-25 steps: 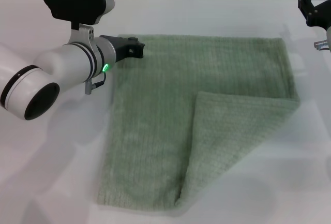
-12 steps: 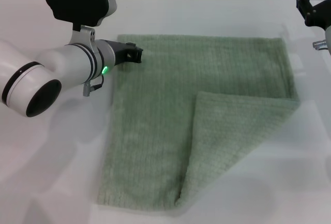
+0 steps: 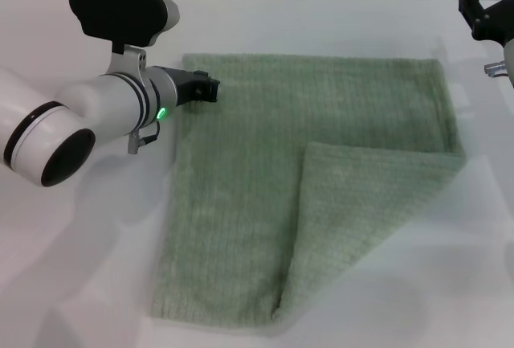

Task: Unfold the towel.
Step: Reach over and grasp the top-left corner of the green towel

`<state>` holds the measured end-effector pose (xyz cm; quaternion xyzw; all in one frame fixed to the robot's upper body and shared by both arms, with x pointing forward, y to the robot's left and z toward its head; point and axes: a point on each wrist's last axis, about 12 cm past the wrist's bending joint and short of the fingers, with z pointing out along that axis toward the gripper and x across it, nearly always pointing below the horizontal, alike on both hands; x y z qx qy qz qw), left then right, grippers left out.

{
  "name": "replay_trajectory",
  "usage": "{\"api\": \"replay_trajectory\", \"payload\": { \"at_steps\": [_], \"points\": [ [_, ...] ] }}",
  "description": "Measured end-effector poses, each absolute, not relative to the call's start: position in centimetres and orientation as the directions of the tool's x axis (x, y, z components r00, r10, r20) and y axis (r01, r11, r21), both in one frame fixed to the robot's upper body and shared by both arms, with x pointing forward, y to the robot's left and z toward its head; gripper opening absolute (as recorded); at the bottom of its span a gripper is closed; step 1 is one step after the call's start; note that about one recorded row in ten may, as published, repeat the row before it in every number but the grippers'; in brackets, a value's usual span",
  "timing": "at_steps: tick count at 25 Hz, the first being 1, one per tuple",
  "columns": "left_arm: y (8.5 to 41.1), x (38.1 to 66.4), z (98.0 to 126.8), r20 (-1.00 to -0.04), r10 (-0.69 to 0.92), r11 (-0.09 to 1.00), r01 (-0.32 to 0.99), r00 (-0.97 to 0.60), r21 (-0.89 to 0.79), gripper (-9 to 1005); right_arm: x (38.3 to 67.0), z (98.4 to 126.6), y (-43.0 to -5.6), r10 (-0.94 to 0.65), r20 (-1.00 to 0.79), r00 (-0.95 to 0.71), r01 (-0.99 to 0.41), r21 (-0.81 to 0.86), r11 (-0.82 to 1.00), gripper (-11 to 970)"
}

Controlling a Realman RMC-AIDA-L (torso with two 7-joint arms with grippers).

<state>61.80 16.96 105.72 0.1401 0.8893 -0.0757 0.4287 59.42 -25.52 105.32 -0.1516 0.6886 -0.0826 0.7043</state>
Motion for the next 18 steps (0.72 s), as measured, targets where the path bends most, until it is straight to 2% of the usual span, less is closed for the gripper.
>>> {"api": "replay_trajectory", "payload": {
  "at_steps": [18],
  "points": [
    [16.53, 61.81, 105.58, -0.786, 0.191, 0.945, 0.326, -0.588, -0.014, -2, 59.44, 105.35, -25.49, -0.324, -0.945, 0.039, -0.092, -0.326, 0.941, 715]
  ]
}}
